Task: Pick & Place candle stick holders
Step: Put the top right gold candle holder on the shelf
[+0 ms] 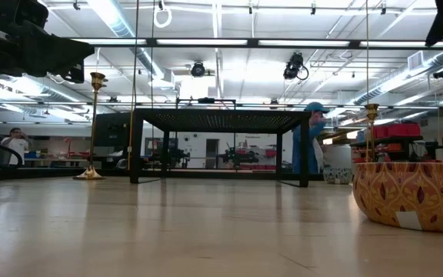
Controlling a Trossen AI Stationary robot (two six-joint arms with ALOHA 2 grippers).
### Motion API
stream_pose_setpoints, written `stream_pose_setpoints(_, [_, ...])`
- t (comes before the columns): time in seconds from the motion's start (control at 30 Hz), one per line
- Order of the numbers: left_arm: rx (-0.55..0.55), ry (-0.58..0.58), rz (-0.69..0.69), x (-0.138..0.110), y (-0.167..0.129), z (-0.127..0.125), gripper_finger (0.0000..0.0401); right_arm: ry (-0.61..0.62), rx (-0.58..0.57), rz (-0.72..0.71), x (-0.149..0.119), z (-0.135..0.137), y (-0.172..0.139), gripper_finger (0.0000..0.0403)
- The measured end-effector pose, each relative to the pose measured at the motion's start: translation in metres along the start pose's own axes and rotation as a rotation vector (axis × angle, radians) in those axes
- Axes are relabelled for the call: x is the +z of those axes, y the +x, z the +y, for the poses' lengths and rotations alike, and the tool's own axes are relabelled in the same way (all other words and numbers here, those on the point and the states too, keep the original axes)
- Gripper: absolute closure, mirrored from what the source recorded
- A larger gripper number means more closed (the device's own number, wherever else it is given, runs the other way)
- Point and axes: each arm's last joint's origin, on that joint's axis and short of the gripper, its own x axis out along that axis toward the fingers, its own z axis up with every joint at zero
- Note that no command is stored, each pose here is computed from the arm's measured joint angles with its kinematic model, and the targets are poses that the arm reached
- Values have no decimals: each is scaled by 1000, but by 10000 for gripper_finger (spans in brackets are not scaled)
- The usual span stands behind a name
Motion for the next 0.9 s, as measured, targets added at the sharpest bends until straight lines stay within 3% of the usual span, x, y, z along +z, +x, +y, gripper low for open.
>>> stream_pose_setpoints(0.3, [0, 0, 0, 0, 0, 0, 376, 11, 13, 63, -22, 0, 26, 382])
stream_pose_setpoints(0.57, [0, 0, 0, 0, 0, 0, 376, 10, 12, -37, -33, 1, 34, 382])
stream_pose_setpoints(0.9, [0, 0, 0, 0, 0, 0, 376, -2, 11, -60, -51, 1, 42, 382])
